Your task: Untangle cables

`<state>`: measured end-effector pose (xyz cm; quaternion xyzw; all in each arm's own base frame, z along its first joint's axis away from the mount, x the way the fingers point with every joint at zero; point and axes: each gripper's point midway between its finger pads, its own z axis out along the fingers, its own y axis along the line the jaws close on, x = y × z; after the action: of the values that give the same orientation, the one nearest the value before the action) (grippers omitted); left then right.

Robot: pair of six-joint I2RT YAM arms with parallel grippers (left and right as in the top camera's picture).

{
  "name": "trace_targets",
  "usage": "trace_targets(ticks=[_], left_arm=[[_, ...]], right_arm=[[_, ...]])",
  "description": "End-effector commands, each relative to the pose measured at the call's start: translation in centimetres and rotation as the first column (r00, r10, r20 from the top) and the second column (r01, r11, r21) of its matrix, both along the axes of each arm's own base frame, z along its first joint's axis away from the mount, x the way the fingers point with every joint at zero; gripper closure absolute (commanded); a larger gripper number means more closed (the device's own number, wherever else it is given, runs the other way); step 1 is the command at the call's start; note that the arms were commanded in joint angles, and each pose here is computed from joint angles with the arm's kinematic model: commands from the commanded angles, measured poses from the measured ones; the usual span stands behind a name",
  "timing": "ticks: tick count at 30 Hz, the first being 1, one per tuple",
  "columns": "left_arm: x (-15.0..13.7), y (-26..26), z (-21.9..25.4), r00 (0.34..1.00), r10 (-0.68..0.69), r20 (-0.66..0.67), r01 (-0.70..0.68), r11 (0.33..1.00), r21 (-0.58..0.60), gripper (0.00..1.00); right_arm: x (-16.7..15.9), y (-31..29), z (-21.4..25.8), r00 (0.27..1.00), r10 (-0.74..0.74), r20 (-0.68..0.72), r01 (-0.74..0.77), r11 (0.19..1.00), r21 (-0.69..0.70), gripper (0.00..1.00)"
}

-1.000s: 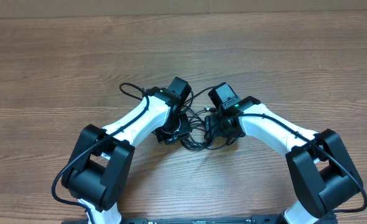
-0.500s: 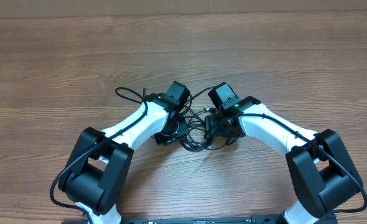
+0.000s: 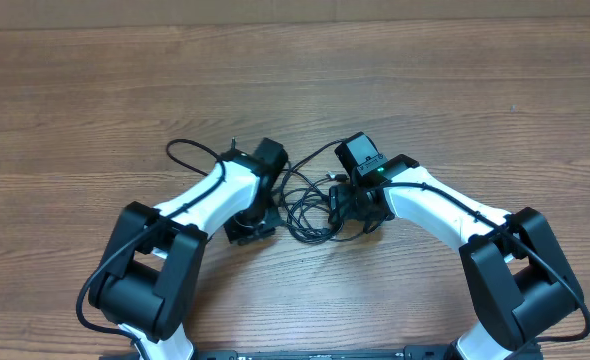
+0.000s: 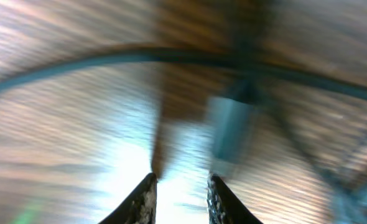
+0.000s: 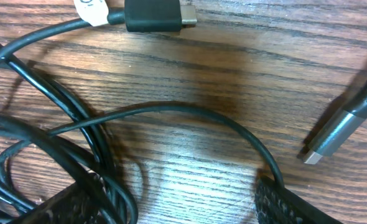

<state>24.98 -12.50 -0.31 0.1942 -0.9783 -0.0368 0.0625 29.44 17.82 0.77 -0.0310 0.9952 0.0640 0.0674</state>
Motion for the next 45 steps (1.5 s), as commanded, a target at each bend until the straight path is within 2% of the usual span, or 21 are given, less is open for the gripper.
trace_targets(ticks=[1,3,5,9,10,11,14,16,19,23,27,28,30,35,37,39,41,45], left_arm=[[-0.1,3.8,-1.2,0.999,-0.033,-0.023,0.035,0.991,0.128,0.71],[0.0,4.5,-1.2,1.0,-0.001,-0.027,0.004,0.992,0.124,0.71],[-0.1,4.0,-1.3,0.999,0.023,-0.046,-0.02,0.997,0.071,0.69],[0.1,0.1,-1.1,0.996,-0.064,-0.067,0.049,0.977,-0.206,0.61],[0.2,-0.7,-0.9,0.995,-0.075,-0.065,0.056,0.966,-0.254,0.68],[0.2,-1.6,-0.7,0.995,-0.079,-0.063,0.056,0.95,-0.308,0.94],[0.4,-3.1,-0.4,0.995,-0.081,-0.055,0.054,0.923,-0.382,0.96],[0.5,-3.5,-0.3,0.996,-0.077,-0.051,0.051,0.918,-0.394,0.95],[0.6,-3.7,-0.2,0.997,-0.052,-0.057,0.026,0.92,-0.392,0.96],[0.8,-3.8,-0.2,0.998,-0.025,-0.059,0.0,0.922,-0.388,0.95],[1.1,-4.5,-0.3,0.999,-0.015,-0.042,-0.003,0.92,-0.392,0.94],[1.3,-5.0,-0.3,0.999,-0.023,-0.026,0.011,0.919,-0.394,0.93],[1.5,-5.6,-0.3,0.999,-0.037,-0.003,0.033,0.917,-0.397,0.93],[2.1,-6.2,-0.7,0.998,-0.05,0.047,0.063,0.93,-0.362,0.92],[2.0,-6.4,-0.6,0.997,-0.059,0.046,0.072,0.926,-0.371,0.96],[2.0,-6.8,-0.3,0.992,-0.112,0.06,0.127,0.908,-0.399,0.96],[2.2,-7.2,0.2,0.984,-0.159,0.081,0.179,0.89,-0.42,0.96],[3.2,-7.6,1.7,0.978,-0.175,0.11,0.206,0.882,-0.424,0.96]], right_arm=[[-0.2,0.1,-0.2,1.0,0.005,-0.003,-0.005,1.0,-0.001,0.24],[-0.2,0.1,-0.2,1.0,0.005,-0.003,-0.005,1.0,-0.001,0.24],[-0.2,0.1,-0.2,1.0,0.005,-0.003,-0.005,1.0,-0.001,0.24],[-0.2,0.1,-0.2,1.0,0.005,-0.003,-0.005,1.0,0.0,0.2],[-0.2,0.1,-0.1,1.0,0.005,-0.002,-0.005,1.0,0.0,0.2],[-0.2,0.1,-0.1,1.0,0.005,0.0,-0.005,1.0,0.002,0.21],[0.0,0.2,0.0,1.0,0.006,0.006,-0.006,1.0,0.006,0.28],[0.1,0.8,0.3,1.0,0.011,-0.003,-0.011,0.999,0.037,0.37],[0.3,2.6,1.4,0.998,0.052,-0.017,-0.05,0.989,0.139,0.56],[0.6,3.0,1.8,0.999,0.045,-0.02,-0.041,0.983,0.177,0.65],[-0.1,3.7,2.0,0.997,0.06,-0.051,-0.048,0.974,0.22,0.64],[-0.5,4.1,2.1,0.995,0.07,-0.07,-0.051,0.968,0.246,0.53],[-0.8,3.9,2.0,0.994,0.065,-0.083,-0.044,0.971,0.237,0.44],[-1.2,3.2,1.5,0.994,0.057,-0.094,-0.037,0.978,0.203,0.38],[-1.5,3.0,1.0,0.993,0.022,-0.113,0.001,0.98,0.201,0.41],[-1.7,2.9,0.7,0.99,-0.036,-0.135,0.063,0.978,0.2,0.54],[-1.9,2.8,0.6,0.985,-0.079,-0.154,0.109,0.974,0.197,0.61],[-1.8,2.9,0.6,0.978,-0.127,-0.167,0.16,0.967,0.198,0.61]])
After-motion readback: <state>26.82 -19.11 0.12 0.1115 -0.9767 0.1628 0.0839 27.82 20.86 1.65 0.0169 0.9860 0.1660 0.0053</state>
